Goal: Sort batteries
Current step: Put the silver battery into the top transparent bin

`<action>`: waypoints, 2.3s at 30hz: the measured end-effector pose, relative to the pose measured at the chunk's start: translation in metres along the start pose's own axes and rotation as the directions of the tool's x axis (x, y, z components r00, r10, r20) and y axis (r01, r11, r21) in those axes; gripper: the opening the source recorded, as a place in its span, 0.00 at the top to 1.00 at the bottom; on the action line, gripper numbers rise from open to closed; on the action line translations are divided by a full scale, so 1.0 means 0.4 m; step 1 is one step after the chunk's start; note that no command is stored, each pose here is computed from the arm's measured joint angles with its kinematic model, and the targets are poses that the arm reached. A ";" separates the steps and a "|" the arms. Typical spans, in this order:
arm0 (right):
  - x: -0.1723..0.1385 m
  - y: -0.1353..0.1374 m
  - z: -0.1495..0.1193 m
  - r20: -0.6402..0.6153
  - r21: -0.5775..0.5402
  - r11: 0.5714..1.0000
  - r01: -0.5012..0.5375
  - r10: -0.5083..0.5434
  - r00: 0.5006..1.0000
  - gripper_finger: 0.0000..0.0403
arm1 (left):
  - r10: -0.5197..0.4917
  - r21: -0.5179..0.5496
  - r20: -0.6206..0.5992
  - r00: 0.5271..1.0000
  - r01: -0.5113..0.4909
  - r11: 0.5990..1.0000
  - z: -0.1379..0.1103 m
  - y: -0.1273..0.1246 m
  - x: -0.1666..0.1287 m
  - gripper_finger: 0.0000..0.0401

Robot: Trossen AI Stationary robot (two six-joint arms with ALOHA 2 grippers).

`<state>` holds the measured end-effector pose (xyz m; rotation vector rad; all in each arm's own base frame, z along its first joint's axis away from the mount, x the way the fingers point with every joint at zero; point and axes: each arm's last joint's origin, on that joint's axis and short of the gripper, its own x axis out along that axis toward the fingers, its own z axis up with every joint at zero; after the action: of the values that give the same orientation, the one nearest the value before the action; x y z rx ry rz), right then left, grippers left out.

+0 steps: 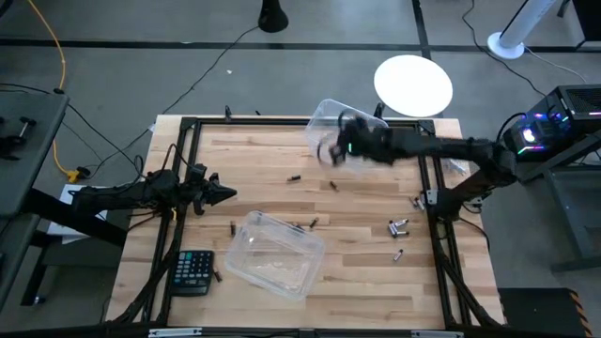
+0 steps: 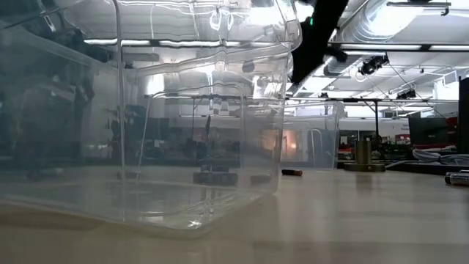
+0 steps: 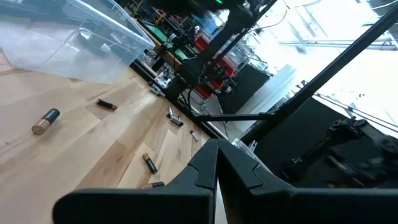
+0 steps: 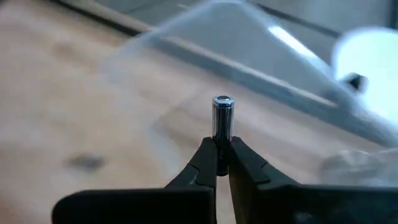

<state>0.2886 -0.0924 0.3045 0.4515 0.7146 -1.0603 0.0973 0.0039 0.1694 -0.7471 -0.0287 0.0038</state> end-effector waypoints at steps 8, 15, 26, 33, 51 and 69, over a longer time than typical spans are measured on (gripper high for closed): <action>0.085 -0.084 0.067 -0.079 0.053 0.997 -0.051 0.055 0.995 0.77 | 0.000 0.000 0.000 1.000 0.000 1.000 0.000 0.000 0.000 1.00; 0.054 -0.053 0.021 -0.186 -0.107 0.988 -0.108 0.087 0.979 0.54 | 0.000 0.000 0.000 1.000 0.000 1.000 0.000 0.000 0.000 1.00; -0.250 -0.003 -0.171 -0.226 -0.199 0.958 -0.206 0.160 0.961 0.53 | 0.001 0.000 0.000 1.000 -0.001 1.000 0.000 0.000 0.000 1.00; -0.306 -0.026 -0.403 -0.558 -0.090 0.993 -0.079 0.016 0.829 0.53 | 0.001 0.000 0.000 1.000 -0.001 1.000 0.000 0.000 0.000 1.00; -0.094 -0.072 -0.626 -0.653 0.085 0.996 0.000 0.056 0.755 0.53 | 0.000 0.000 0.000 1.000 0.000 1.000 0.000 0.000 0.000 1.00; -0.068 -0.060 -0.645 -0.656 -0.041 0.999 -0.020 -0.012 0.755 0.53 | 0.000 0.000 0.000 1.000 0.000 1.000 0.000 0.000 0.000 1.00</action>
<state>0.1790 0.0818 0.1449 0.8057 1.3634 -0.8673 0.0973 0.0039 0.1693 -0.7471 -0.0285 0.0042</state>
